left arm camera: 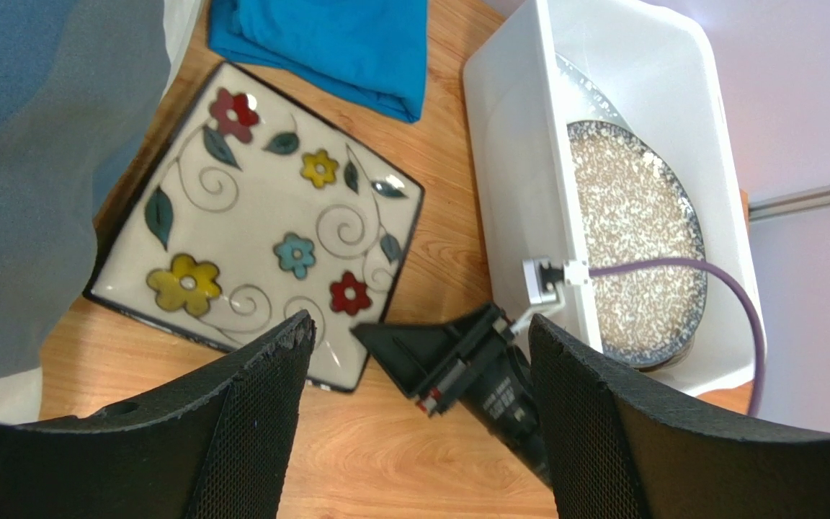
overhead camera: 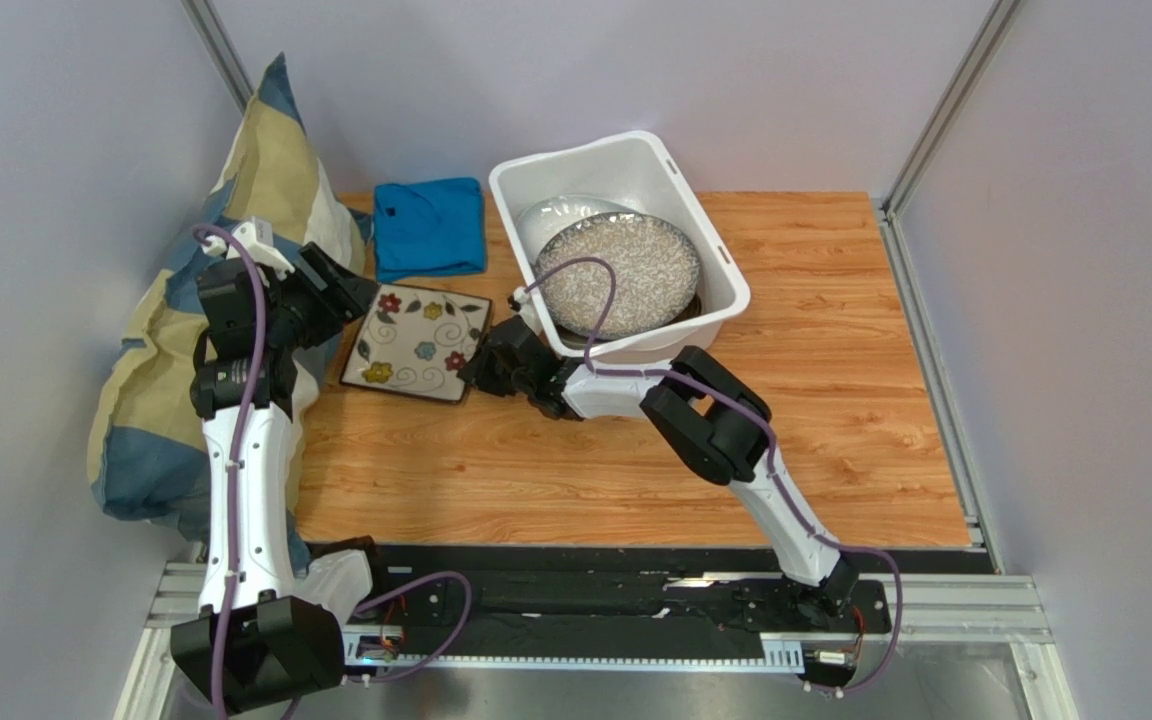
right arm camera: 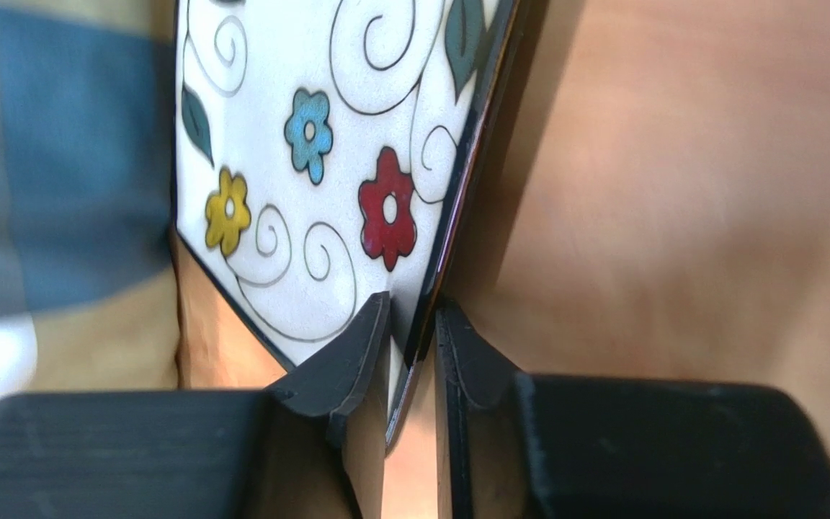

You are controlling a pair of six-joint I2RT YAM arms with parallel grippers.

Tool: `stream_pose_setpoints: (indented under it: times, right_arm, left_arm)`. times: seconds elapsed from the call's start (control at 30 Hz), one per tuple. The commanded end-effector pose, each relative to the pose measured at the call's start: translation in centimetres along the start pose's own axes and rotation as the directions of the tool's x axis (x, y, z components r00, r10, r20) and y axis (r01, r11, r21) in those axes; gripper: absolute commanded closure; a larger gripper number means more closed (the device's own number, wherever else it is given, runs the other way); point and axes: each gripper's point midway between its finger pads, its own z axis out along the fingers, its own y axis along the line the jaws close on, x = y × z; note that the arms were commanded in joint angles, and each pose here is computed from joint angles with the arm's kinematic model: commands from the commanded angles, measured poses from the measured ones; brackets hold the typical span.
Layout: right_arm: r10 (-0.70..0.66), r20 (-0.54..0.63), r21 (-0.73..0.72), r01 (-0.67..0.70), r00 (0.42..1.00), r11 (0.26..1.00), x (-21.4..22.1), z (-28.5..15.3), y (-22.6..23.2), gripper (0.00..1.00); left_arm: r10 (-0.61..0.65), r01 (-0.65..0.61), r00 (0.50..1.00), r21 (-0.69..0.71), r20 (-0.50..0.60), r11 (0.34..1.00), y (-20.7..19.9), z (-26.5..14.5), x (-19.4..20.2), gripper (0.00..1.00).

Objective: Place the plates into the plastic bin on the countertop
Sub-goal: Pick up the plate at the center of the board.

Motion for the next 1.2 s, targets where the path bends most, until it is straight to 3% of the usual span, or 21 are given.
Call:
stream_pose_setpoints:
  times: [0.0, 0.23, 0.37, 0.67, 0.83, 1.03, 1.17]
  right_arm:
    - [-0.011, 0.14, -0.081, 0.023, 0.99, 0.996, -4.1, -5.3, 4.1, 1.0]
    - [-0.035, 0.132, -0.039, 0.041, 0.991, 0.998, -3.4, -10.2, 1.5, 1.0]
    - [-0.051, 0.098, 0.022, 0.049, 0.994, 0.999, -1.5, -12.9, -2.2, 1.0]
    - [-0.092, 0.101, 0.02, 0.09, 0.991, 0.996, -0.6, -19.8, -3.0, 1.0]
    - [-0.079, 0.089, 0.031, 0.077, 0.993, 0.997, 0.8, -23.6, -4.9, 1.0]
    - [-0.071, 0.142, 0.006, 0.071, 0.987, 0.997, -0.3, -29.1, -5.6, 1.0]
    - [-0.109, 0.165, 0.014, 0.108, 0.98, 0.994, -1.1, -32.4, -6.6, 1.0]
  left_arm:
    - [-0.002, 0.002, 1.0, 0.019, 0.011, 1.0, -0.1, 0.2, -0.4, 0.22]
    - [-0.006, 0.006, 1.0, 0.004, -0.002, 1.0, 0.4, 0.6, -0.1, 0.23]
    - [-0.014, 0.014, 1.0, -0.007, -0.024, 1.0, 0.8, 1.2, 0.5, 0.23]
    - [0.088, -0.093, 0.992, -0.051, -0.089, 0.994, -0.1, 2.2, 3.2, 0.23]
    - [0.14, -0.164, 0.973, -0.121, -0.184, 0.979, 0.7, 2.3, 7.0, 0.23]
    - [0.075, -0.108, 0.961, -0.11, -0.266, 0.988, 0.0, 1.2, 13.2, 0.23]
    - [0.064, -0.094, 0.927, -0.064, -0.37, 0.993, -0.7, 0.7, 18.9, 0.24]
